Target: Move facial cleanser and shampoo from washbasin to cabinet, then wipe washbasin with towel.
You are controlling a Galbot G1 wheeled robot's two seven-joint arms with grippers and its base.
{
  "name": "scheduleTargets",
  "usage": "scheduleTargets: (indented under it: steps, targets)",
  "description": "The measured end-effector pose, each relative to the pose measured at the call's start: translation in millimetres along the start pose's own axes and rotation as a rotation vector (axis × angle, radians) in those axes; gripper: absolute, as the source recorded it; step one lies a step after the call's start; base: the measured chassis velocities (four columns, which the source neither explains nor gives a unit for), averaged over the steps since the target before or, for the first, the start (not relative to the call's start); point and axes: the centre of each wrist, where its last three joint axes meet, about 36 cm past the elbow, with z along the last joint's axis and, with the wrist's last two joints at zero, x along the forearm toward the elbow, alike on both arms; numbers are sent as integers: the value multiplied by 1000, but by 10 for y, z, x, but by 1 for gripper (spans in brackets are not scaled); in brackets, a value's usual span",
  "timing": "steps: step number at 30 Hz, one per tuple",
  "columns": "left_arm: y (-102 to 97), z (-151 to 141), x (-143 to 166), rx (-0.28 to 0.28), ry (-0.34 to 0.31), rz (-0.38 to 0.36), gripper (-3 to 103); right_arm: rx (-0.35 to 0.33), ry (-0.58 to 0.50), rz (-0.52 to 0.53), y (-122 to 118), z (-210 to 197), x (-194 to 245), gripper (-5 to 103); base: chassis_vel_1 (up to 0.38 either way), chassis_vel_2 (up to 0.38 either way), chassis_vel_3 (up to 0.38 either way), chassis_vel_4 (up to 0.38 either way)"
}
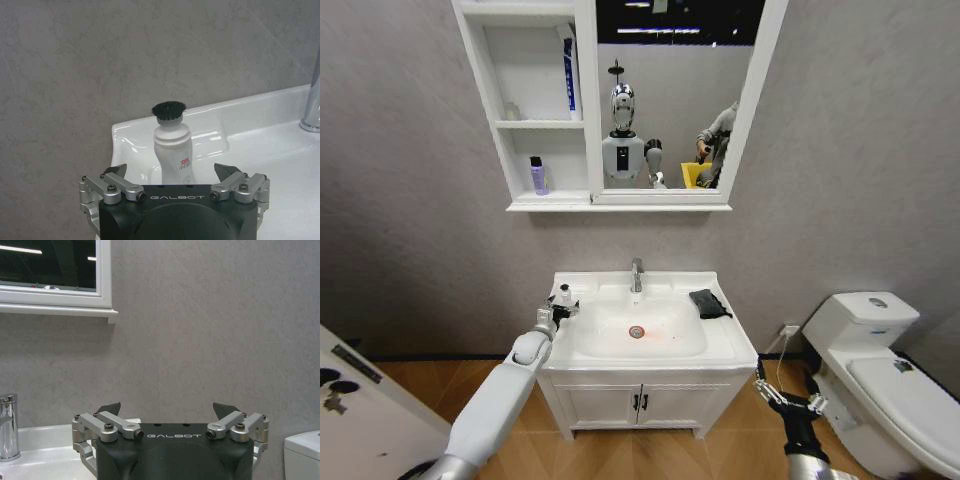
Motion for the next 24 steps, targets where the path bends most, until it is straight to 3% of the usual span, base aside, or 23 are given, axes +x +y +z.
scheduleTargets:
  steps: [6, 8, 9, 11, 18, 20, 24]
  targets:
    - [75, 70, -110, 20, 9, -15, 90, -1, 0, 1, -7, 23, -2, 100, 0, 0, 0, 0]
    - [99, 68, -117, 32, 9, 0, 80, -1, 1, 1, -7, 33, -2, 100, 0, 0, 0, 0]
    - [99, 68, -117, 32, 9, 0, 80, -1, 1, 1, -7, 33, -2, 100, 0, 0, 0, 0]
    - [107, 56, -102, 44, 4, 16, 64, 1, 2, 1, -9, 42, -2, 100, 0, 0, 0, 0]
    - [86, 24, -54, 74, -7, 64, 46, 3, 1, 1, -10, 43, -2, 100, 0, 0, 0, 0]
    - [58, -8, -13, 95, -13, 85, 32, 7, 0, 1, -18, 51, 9, 100, 0, 0, 0, 0]
    - [54, -65, 50, 103, -23, 95, 29, 10, -1, 0, -17, 37, 27, 100, 0, 0, 0, 0]
